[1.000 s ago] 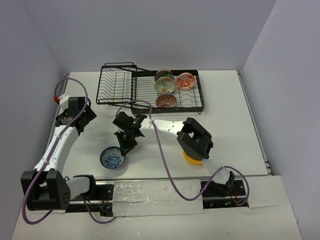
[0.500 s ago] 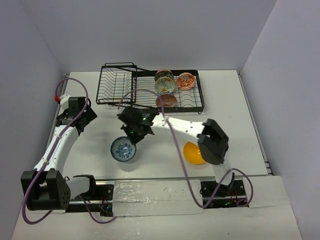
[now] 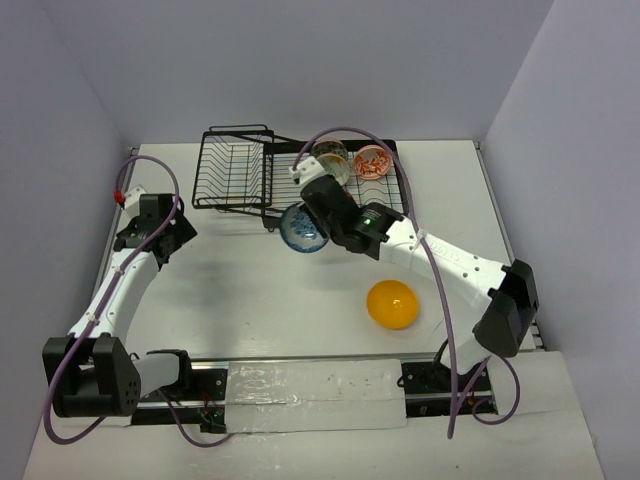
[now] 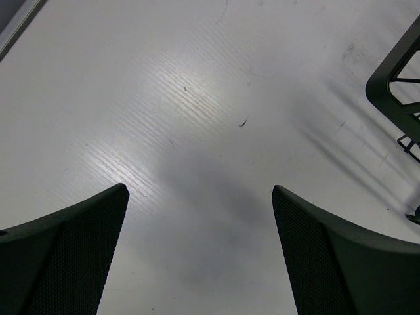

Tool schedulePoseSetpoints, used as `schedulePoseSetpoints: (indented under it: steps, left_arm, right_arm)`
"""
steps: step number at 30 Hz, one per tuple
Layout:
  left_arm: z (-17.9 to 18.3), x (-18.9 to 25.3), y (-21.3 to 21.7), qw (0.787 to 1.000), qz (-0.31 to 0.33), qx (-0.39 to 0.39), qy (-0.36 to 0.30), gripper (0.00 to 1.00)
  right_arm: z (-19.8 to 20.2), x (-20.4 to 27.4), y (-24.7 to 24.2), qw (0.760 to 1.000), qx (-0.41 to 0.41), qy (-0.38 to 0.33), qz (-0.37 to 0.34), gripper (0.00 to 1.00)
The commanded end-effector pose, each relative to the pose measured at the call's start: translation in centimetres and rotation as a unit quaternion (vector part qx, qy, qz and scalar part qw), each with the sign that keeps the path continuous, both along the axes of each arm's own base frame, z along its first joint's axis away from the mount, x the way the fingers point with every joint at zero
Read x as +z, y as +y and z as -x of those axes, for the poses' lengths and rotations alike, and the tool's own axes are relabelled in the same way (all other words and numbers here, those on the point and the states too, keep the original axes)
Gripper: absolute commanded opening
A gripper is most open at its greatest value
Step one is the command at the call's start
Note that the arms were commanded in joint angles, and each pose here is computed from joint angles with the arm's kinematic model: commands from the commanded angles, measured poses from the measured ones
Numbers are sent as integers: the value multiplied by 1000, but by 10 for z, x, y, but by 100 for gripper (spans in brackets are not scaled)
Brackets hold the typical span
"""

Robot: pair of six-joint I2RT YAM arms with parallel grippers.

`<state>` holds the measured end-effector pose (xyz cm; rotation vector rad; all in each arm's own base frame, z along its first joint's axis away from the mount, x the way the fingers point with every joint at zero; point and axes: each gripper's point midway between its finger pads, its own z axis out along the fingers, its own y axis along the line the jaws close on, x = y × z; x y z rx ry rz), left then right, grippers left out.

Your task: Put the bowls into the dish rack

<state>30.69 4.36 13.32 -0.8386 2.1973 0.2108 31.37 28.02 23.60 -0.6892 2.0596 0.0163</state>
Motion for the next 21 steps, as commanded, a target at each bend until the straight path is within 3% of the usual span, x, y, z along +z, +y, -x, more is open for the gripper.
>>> schedulePoseSetpoints:
  steps: [1, 7, 13, 21]
  left_arm:
    - [-13, 20, -2, 999, -1, -8, -33, 96]
    - [-13, 18, -2, 1000, -3, -9, -29, 96]
    - [-14, 16, -2, 1000, -3, -10, -26, 96]
    - [-15, 7, -3, 1000, -3, -13, -10, 96]
  right_arm:
    - [-35, 46, -57, 990, -85, -110, -5, 0]
    - [-68, 73, -130, 967, -139, -213, -7, 0]
    - [-100, 77, -172, 959, -171, -224, 13, 0]
    - [-159, 63, -185, 955, -164, -244, 37, 0]
